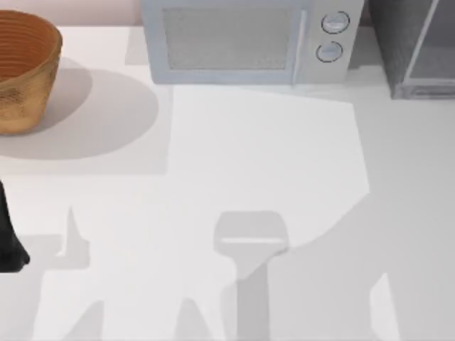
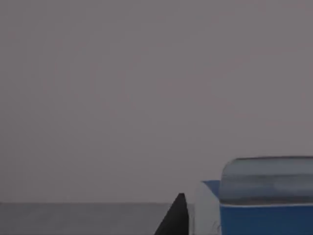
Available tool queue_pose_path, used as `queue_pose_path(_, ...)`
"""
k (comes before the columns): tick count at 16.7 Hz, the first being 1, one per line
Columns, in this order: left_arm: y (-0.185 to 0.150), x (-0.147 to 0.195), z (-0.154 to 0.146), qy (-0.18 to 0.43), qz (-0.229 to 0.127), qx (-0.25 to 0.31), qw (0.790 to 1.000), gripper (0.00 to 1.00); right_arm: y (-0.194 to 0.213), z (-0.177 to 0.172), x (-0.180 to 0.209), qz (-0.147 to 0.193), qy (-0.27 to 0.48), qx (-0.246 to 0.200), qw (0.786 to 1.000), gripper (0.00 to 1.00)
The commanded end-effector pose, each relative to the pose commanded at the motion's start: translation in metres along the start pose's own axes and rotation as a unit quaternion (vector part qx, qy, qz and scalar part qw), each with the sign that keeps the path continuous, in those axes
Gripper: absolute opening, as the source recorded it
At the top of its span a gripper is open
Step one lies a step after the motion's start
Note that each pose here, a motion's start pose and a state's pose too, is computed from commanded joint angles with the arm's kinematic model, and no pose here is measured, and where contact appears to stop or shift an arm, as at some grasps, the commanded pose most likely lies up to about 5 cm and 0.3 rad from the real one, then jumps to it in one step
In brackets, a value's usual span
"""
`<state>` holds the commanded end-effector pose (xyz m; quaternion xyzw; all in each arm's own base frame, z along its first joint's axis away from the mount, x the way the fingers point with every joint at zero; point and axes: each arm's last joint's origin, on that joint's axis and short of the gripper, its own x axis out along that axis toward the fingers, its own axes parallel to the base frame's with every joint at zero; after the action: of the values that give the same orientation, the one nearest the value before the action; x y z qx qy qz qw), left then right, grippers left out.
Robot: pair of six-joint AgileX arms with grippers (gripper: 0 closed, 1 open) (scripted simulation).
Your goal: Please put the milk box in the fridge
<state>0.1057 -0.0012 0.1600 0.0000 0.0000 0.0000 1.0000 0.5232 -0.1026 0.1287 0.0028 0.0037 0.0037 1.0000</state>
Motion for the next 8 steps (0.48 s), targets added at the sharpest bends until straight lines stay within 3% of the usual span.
queue_pose_path(5,0.0000,0.0000,0.0000,0.000,0.000,0.000,1.000,1.00,-0.0001,0.0006,0.0013,-0.001,0.000,0.000,1.000,0.00)
queue_pose_path(8,0.0000,0.0000,0.0000,0.000,0.000,0.000,1.000,1.00,-0.0001,0.0006,0.0013,-0.001,0.000,0.000,1.000,0.23)
